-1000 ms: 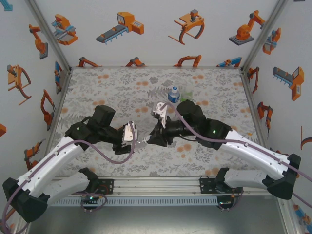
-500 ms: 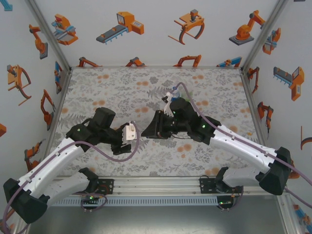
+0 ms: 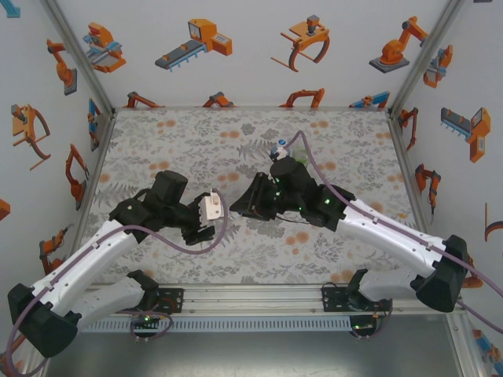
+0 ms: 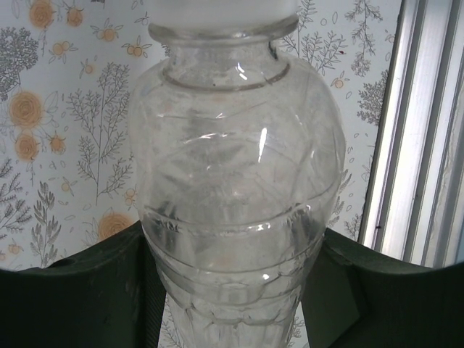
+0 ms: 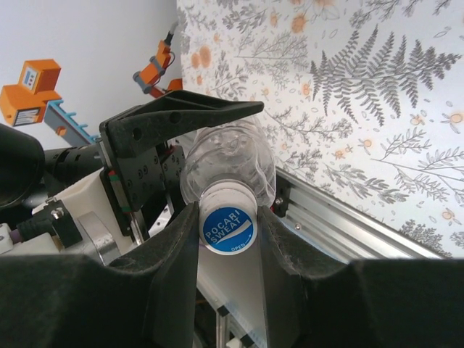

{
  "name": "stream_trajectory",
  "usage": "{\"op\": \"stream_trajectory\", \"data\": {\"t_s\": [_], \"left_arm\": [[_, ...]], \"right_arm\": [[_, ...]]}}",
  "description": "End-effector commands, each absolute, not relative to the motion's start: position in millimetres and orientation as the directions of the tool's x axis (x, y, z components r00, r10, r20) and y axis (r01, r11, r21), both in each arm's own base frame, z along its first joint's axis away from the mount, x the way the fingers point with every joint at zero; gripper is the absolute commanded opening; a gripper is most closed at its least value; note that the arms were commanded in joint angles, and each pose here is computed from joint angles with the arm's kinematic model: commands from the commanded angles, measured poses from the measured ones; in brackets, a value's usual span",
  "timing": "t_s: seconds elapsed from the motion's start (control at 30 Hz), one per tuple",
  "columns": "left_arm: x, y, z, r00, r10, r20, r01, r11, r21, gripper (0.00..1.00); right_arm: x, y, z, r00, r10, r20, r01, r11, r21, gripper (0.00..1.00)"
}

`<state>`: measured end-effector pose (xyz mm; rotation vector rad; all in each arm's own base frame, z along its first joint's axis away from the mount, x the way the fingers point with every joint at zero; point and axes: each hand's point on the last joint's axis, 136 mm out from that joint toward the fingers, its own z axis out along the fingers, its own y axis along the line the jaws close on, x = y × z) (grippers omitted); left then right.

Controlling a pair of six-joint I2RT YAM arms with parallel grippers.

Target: Screw on the bottle caps

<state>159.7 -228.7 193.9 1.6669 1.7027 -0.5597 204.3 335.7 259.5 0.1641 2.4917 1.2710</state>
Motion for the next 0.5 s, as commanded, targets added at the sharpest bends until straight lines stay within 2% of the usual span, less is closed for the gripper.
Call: {"op": "stream_trajectory", "data": {"t_s": [0.0,0.1,0.27,0.47], "left_arm": [[162,-250,242,0.169,0.567,-0.806,0.969,0.055,0.242,0.00],[166,-250,238,0.144,0.584,-0.799,0.971,0.071,0.227,0.00],[172,-251,230,0.105,0.622,-0.776,0.978,0.076,0.194,0.00],[166,-253,230,0.119,0.611,-0.783,0.982,0.045,0.184,0.00]], "right_arm": [[212,303,210,-0.920,0.253,-0.301,0.005,0.773,0.635,0.00],[214,311,215,-0.921,0.245,-0.304,-0.013,0.760,0.650,0.00],[216,327,237,-0.914,0.242,-0.325,-0.081,0.677,0.732,0.00],[214,325,268,-0.872,0.159,-0.464,-0.253,0.664,0.703,0.32]]}}
